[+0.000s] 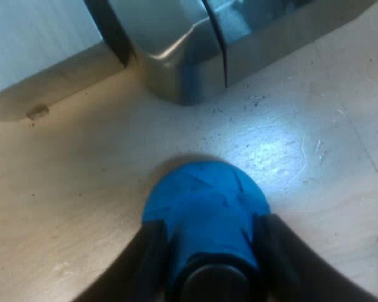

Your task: Grind coffee beans and then tamp

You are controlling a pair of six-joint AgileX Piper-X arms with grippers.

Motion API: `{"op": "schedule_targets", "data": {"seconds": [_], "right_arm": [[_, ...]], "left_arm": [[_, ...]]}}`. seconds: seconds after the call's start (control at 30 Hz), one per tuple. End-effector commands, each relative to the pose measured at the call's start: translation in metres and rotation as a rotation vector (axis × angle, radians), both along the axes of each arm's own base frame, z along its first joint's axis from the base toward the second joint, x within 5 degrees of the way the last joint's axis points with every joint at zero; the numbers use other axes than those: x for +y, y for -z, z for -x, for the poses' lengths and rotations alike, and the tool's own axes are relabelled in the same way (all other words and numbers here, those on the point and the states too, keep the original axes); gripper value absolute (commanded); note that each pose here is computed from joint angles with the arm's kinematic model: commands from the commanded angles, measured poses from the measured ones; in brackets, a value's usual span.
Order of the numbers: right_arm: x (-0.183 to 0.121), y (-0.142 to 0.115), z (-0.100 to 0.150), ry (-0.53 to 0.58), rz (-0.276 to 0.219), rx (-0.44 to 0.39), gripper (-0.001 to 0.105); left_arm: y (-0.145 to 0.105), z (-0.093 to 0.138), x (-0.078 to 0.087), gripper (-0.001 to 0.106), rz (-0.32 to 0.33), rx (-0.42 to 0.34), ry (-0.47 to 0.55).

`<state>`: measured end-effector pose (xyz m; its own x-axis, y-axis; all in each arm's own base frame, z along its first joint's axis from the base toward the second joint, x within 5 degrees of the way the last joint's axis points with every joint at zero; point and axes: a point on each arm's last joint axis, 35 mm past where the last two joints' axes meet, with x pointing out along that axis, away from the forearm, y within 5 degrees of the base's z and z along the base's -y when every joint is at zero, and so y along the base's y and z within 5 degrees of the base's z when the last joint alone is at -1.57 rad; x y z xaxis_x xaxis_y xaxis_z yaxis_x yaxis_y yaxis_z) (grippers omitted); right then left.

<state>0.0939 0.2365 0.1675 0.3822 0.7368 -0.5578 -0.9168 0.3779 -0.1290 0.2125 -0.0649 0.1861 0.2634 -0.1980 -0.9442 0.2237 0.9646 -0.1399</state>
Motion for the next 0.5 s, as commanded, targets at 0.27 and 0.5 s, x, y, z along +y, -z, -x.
{"op": "schedule_targets", "data": {"seconds": [0.27,0.5], "right_arm": [[0.004,-0.007,-0.002,-0.008,-0.028,-0.013,0.093],[0.009,-0.021,-0.005,-0.017,-0.063,-0.041,0.093]], "left_arm": [[-0.003,0.003,0.001,0.085,-0.025,0.020,0.003],[-0.034,0.010,0.005,0.085,-0.042,-0.066,-0.012]]}}
